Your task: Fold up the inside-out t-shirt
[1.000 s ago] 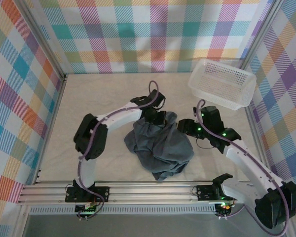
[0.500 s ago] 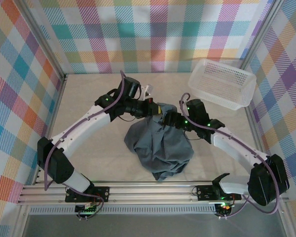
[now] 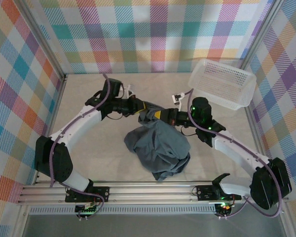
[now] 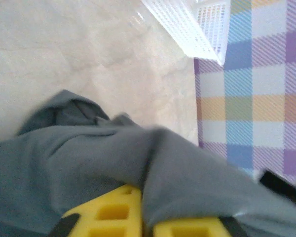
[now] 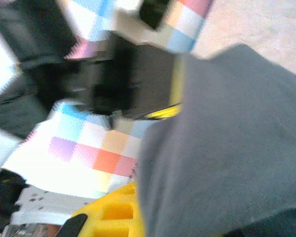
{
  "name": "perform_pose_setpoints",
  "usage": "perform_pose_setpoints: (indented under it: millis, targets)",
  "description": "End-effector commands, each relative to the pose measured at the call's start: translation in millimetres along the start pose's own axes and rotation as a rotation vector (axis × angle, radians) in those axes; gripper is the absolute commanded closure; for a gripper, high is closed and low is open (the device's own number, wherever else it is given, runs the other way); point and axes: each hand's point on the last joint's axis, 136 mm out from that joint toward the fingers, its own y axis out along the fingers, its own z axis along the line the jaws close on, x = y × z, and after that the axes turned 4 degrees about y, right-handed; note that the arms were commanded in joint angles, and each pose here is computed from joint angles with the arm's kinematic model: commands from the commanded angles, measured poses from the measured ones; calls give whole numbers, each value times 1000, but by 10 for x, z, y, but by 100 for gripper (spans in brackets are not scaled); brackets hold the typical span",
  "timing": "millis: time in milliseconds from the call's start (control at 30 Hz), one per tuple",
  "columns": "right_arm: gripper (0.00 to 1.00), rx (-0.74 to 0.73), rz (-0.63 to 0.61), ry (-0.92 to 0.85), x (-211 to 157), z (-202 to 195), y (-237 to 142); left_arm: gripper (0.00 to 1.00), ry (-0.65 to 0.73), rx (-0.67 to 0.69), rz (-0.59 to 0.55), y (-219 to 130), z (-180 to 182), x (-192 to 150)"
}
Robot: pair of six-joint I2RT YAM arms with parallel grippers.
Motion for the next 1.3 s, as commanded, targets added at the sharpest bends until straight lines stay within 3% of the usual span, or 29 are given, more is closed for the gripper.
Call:
perform_pose_setpoints:
  millis: [0,133,367,567,733,933,1000,1100,1200,1267]
  targets:
    - [100,140,15,-58,7,393,-80,77,142,-188,-56,-198,-510,99]
    - [100,94,32,-45,-29,228,-49,60,243,-115,-80,-449,-572,-11]
    - [100,69,51,-46,-46,139,-12,55,387,219,-106,-568,-114,-333]
    - [100,67,56,-43,-22,168,-1,54,413,211,-75,-338,76,-499]
    - [100,68,62,-38,-10,182,11,44,486,298,-129,-252,301,-463]
    - [100,79,70,-29,-14,205,21,44,460,238,-124,-43,217,-345]
    - [100,80,67,-27,-6,218,16,49,457,261,-128,-7,254,-293]
    - [100,59,61,-25,9,198,5,71,458,262,-148,-24,200,-223]
    - [100,-9,49,2,26,52,-15,100,442,213,-198,-180,-16,-169]
    - [100,-78,17,53,71,-171,-82,100,391,152,-234,-359,-217,-113]
